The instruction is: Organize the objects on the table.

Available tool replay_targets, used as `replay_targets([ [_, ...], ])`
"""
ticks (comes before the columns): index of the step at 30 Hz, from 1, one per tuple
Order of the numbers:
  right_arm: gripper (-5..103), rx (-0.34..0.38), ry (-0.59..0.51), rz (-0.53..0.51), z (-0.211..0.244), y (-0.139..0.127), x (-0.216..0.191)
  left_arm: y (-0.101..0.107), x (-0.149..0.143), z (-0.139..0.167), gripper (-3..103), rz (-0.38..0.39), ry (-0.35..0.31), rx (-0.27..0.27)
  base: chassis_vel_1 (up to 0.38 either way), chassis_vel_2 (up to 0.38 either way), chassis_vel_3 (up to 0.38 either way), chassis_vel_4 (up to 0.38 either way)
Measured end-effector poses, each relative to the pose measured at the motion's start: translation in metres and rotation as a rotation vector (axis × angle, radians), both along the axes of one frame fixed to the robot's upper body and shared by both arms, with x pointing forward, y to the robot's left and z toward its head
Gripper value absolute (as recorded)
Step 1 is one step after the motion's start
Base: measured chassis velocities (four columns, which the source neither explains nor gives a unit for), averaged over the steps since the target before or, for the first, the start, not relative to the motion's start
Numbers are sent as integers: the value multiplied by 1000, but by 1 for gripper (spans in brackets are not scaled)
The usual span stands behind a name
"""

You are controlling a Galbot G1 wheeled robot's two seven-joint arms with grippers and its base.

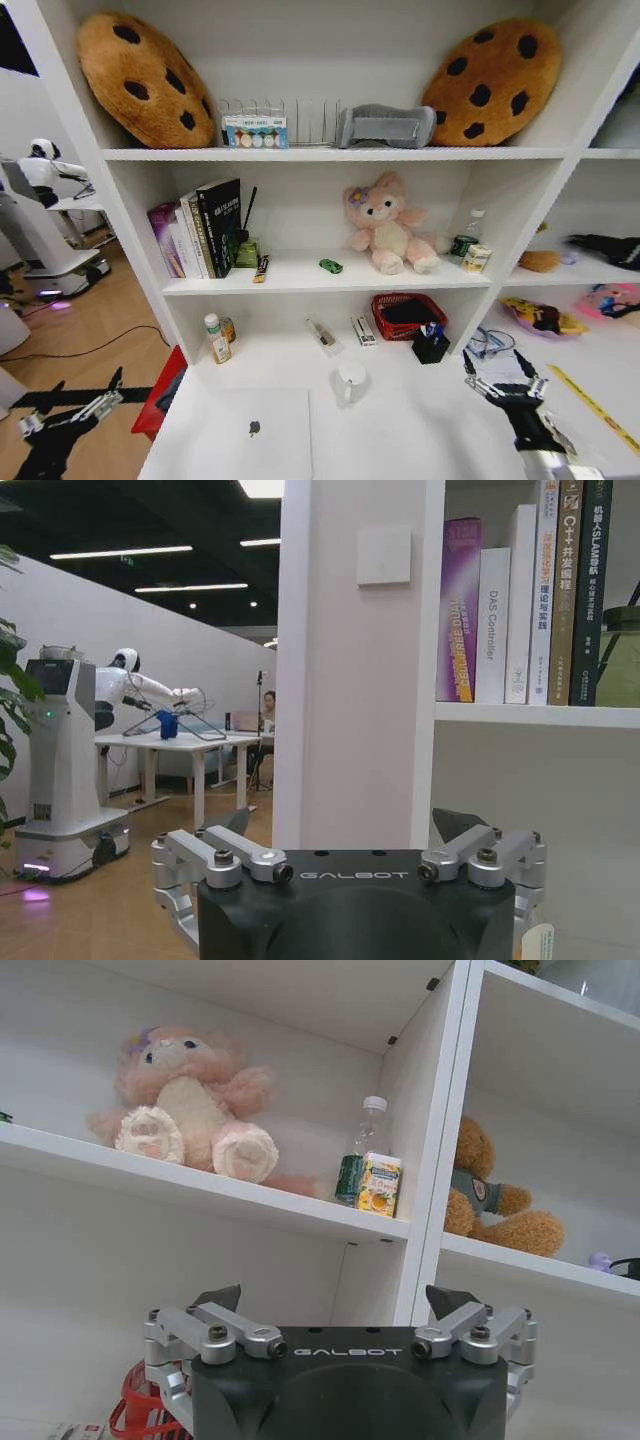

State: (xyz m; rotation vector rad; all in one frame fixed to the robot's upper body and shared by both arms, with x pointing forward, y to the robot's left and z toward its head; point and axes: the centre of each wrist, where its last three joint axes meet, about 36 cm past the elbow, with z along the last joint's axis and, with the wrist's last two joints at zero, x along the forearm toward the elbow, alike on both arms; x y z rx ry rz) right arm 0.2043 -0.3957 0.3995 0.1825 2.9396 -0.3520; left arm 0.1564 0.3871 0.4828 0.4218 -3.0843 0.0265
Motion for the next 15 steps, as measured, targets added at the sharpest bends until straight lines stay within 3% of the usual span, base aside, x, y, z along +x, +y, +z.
replay_targets([
  [9, 100, 0, 0, 0, 0, 0, 0, 0, 0, 0, 100, 0, 0, 0, 81, -74, -91, 83],
  [15, 100, 0, 0, 0, 0, 0, 0, 0, 0, 0, 100, 0, 0, 0, 194, -207, -193, 197],
])
